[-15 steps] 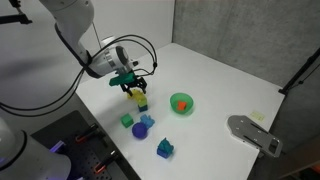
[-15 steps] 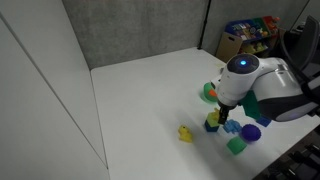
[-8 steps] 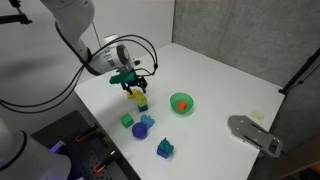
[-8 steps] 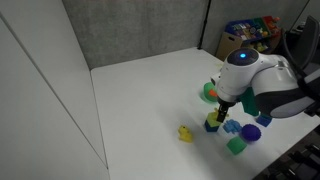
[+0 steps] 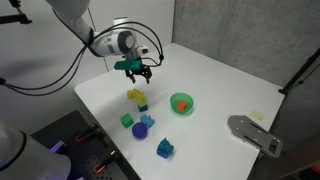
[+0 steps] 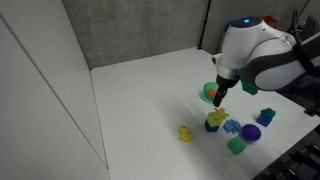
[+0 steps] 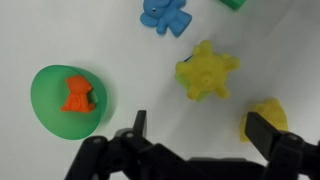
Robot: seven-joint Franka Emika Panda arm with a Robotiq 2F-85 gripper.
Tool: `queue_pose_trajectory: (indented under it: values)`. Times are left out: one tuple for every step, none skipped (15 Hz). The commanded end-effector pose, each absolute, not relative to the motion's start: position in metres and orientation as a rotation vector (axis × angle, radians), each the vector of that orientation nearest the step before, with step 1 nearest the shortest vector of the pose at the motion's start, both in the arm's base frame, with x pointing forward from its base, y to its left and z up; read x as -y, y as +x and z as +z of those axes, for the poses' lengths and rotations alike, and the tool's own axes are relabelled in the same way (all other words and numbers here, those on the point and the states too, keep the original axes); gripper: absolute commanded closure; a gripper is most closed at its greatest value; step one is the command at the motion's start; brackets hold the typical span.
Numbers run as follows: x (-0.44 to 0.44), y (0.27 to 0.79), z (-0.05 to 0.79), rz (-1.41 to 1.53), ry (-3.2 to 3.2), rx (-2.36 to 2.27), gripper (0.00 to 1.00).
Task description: Remove the yellow object from the green bowl and then put it on the yellow block
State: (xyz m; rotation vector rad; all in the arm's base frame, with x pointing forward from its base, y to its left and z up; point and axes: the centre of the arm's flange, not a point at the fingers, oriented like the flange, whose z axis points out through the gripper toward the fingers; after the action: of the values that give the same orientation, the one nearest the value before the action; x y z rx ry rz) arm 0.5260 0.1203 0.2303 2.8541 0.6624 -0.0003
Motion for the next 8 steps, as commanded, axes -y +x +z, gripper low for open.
queue_pose_trajectory:
  values:
    - [-0.11,0.545,0.27,-0.049,2.922,-0.606,0.0]
    - [-0.106,0.551,0.28,-0.074,2.946,-0.577,0.0]
    - [-0.102,0.556,0.291,-0.085,2.968,-0.536,0.0]
    - [-0.097,0.56,0.303,-0.098,2.991,-0.498,0.0]
    - [-0.091,0.563,0.316,-0.107,3.013,-0.454,0.0]
    - [-0.084,0.565,0.328,-0.115,3.031,-0.413,0.0]
    - [-0.077,0.564,0.341,-0.134,3.045,-0.369,0.0]
    - [-0.07,0.562,0.35,-0.134,3.055,-0.332,0.0]
